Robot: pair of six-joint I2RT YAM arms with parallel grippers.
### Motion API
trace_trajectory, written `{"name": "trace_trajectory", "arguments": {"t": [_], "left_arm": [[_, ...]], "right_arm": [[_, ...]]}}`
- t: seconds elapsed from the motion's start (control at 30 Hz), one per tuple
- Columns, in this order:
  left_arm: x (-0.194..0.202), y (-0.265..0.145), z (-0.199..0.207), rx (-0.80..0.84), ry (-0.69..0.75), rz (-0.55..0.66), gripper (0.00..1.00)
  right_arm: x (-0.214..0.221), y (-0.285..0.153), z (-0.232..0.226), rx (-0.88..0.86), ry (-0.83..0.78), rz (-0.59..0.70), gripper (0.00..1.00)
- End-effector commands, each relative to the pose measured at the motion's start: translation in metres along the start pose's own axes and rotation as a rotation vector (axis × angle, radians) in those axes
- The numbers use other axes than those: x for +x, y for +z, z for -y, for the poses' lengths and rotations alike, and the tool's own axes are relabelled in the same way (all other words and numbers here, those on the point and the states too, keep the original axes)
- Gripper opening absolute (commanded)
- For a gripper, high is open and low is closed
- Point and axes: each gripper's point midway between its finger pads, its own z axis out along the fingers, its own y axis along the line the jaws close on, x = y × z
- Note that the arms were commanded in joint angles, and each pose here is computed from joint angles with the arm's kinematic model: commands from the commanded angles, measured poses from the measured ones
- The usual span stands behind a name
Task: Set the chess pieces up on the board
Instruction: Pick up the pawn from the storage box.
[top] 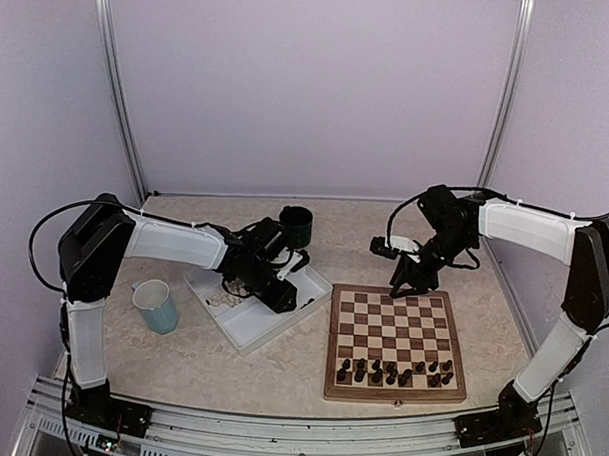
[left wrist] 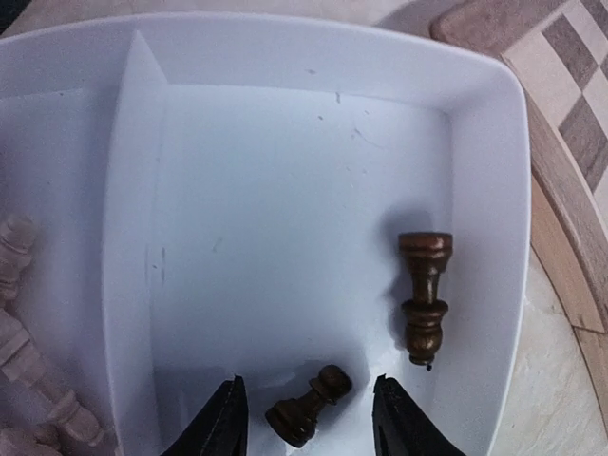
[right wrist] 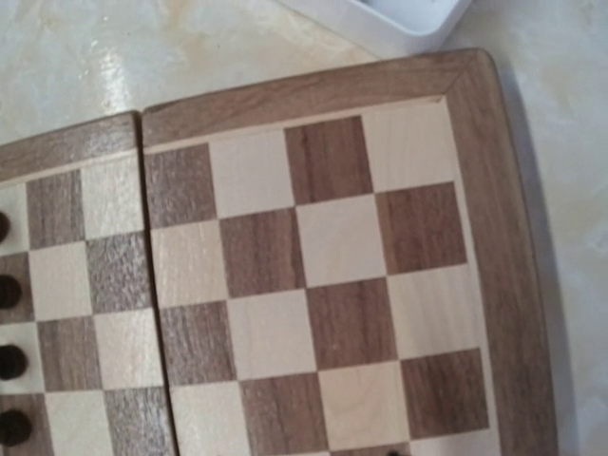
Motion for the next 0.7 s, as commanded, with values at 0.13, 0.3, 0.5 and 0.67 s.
{"name": "trace_trajectory", "arguments": {"t": [0.13, 0.3, 0.5, 0.67], "left_arm": [[-0.043, 0.002, -0.027, -0.006, -0.124, 0.121, 0.39], [-0.036, 0.001, -0.013, 0.073, -0.067, 0.104, 0.39], [-0.028, -0.001, 0.006, 0.121, 0.025, 0.071, 0.4], [-0.018, 0.006, -0.007, 0.038, 0.055, 0.023, 0.41]], "right_arm": [[-0.002, -0.003, -0.002, 0.01, 0.009, 0.028, 0.36], [0.001, -0.003, -0.004, 0.012, 0.009, 0.029, 0.36], [-0.002, -0.002, -0.004, 0.0, 0.01, 0.042, 0.36], [-0.005, -0.004, -0.005, 0.001, 0.009, 0.051, 0.36]]}}
